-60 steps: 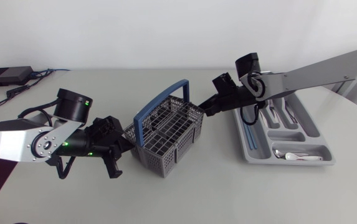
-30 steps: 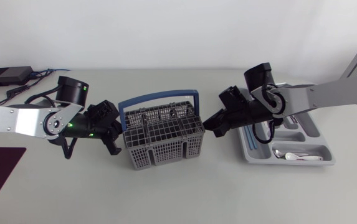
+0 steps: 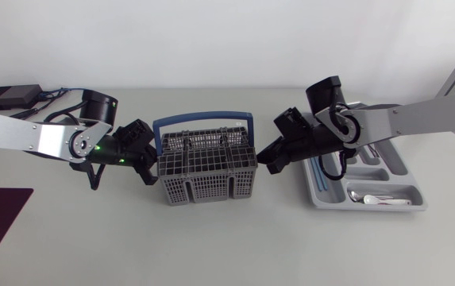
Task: Unload the cutlery basket into the drawer organizer.
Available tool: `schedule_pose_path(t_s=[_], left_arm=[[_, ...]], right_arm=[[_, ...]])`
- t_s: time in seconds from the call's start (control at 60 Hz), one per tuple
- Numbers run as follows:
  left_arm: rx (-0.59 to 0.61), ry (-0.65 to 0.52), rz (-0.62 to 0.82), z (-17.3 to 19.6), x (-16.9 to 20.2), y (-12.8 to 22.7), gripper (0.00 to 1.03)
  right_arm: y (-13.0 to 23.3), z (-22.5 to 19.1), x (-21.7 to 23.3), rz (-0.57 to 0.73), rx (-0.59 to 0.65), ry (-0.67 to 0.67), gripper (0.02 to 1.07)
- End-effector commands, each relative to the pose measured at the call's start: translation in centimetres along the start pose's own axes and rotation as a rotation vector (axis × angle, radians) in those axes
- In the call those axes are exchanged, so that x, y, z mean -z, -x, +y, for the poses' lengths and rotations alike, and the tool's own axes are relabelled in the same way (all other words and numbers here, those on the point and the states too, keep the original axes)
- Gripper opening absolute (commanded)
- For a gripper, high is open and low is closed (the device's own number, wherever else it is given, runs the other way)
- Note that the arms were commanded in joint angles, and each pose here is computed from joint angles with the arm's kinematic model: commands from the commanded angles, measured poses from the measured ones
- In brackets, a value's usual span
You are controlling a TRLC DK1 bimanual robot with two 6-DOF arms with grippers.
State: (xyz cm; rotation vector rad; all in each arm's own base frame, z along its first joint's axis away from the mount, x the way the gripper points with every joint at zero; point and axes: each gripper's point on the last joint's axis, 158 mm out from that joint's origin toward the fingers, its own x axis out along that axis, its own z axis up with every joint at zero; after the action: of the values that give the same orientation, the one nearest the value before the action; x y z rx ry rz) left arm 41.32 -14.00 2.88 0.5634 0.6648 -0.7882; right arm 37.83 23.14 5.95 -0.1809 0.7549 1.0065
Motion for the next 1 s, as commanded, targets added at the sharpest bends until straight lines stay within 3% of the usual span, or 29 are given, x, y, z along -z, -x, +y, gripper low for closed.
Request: schedule_pose_path(t_s=[0.0, 0.35, 0.633, 0.983], left_arm=[[0.015, -0.016, 0.003, -0.1, 0.0, -1.0, 0.16], [0.008, -0.019, -0.006, 0.6, -0.6, -1.4, 0.16], [0.022, -0.022, 0.002, -0.5, -0.2, -1.1, 0.16], [0.026, -0.035, -0.008, -1.4, -0.5, -0.3, 0.16]], right_arm=[[-0.3, 3.4, -0.9, -0.02, -0.075, 0.053, 0.07], [0.5, 5.5, 0.0, 0.003, -0.063, 0.089, 0.07], [0.2, 2.1, -0.3, -0.001, 0.012, 0.074, 0.07], [0.2, 1.4, 0.3, 0.01, 0.038, 0.073, 0.07]])
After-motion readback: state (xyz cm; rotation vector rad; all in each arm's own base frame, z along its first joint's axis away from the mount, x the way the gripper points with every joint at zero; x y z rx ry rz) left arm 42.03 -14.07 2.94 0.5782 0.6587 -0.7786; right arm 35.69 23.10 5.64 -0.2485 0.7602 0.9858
